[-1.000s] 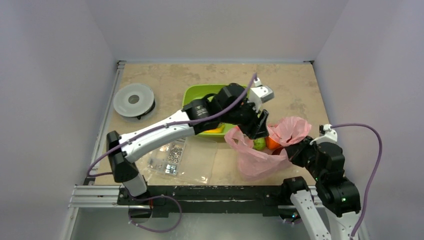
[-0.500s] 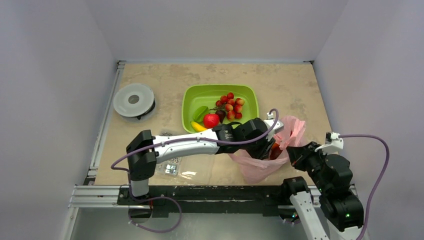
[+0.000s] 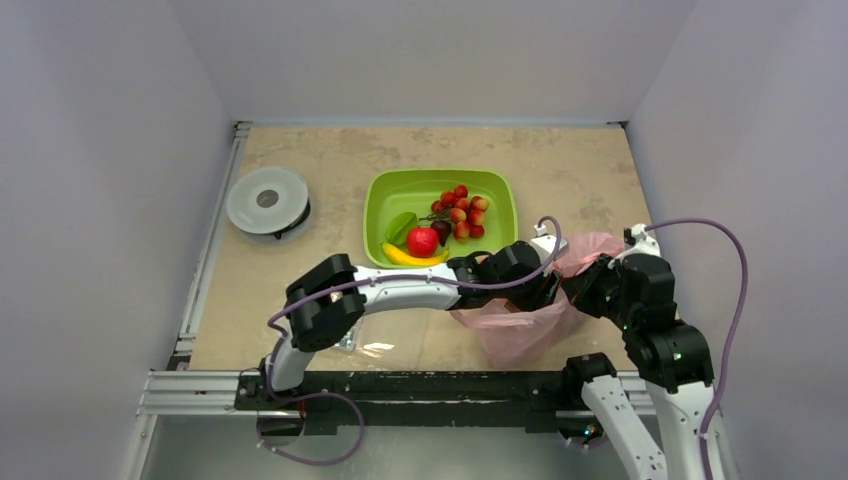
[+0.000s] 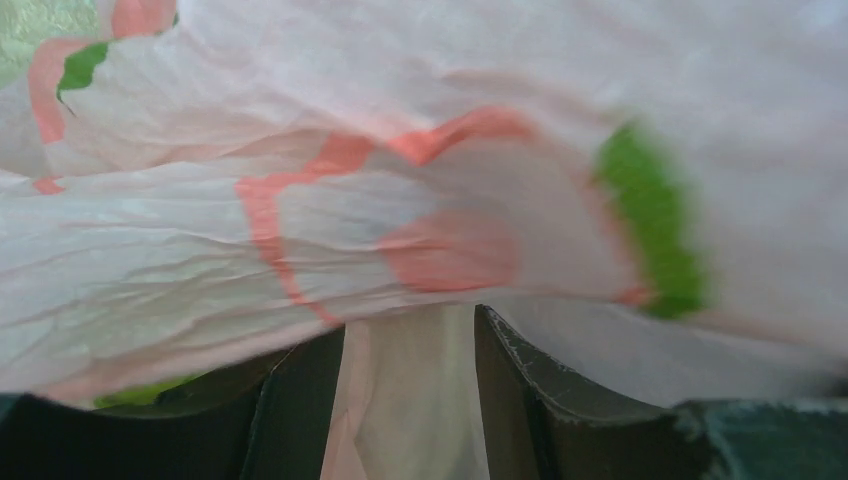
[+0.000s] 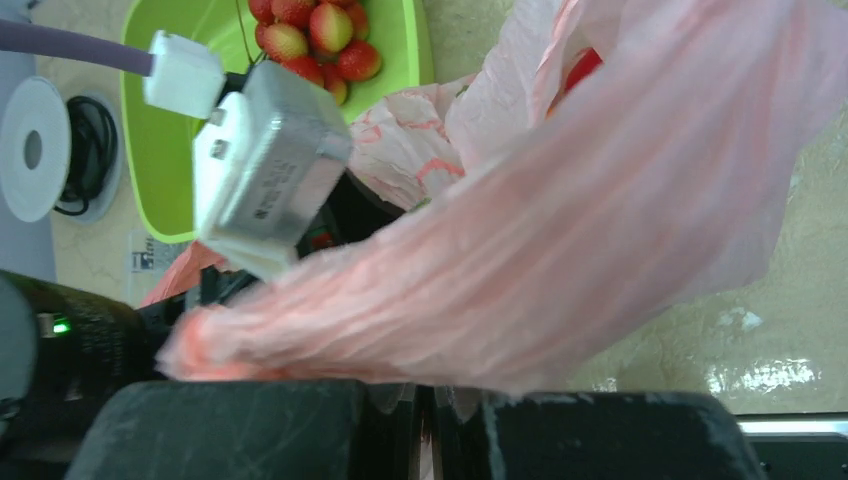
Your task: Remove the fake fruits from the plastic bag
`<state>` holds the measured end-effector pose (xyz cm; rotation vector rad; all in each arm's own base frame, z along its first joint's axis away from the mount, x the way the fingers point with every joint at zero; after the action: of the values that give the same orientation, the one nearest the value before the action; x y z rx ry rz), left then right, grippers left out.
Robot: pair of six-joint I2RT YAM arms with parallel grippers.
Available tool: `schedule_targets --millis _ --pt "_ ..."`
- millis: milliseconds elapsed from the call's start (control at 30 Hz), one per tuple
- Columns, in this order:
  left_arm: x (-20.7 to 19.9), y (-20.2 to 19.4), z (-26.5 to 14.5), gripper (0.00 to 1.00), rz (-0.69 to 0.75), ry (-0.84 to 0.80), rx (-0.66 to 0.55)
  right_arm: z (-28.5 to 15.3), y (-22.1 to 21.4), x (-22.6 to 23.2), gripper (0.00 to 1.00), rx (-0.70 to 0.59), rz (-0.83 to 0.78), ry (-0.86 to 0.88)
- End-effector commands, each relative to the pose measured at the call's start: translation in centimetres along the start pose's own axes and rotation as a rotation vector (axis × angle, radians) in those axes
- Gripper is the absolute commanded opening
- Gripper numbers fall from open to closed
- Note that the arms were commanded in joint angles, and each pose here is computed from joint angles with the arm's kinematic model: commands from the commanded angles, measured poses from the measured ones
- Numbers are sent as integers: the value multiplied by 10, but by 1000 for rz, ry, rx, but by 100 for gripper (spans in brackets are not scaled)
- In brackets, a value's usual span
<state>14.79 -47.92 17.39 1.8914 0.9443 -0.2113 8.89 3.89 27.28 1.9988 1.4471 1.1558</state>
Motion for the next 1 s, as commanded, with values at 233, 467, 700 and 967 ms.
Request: schedule_targets --millis 233,467,700,967 --pt "-3 8 33 59 -5 -107 -96 0 17 14 0 -22 -64 91" --pt "3 -1 58 60 -49 -57 -105 -7 17 15 0 -54 -47 106" --pt "8 -17 81 77 -75 12 -128 -9 12 11 0 -35 -63 91" --pt "17 -35 94 76 -32 65 -142 -10 11 11 0 -42 -57 95"
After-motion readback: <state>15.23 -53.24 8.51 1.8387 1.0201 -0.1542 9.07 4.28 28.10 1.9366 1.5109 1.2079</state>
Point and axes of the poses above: each gripper's point midway between its finger pads, its own z axis out along the fingers, its own x axis along the line the jaws close on, y = z × x, the point moved 8 cm from there along -z, back along the fingers, and after that the axes turned 7 degrees about -z, right-handed, at the moved point
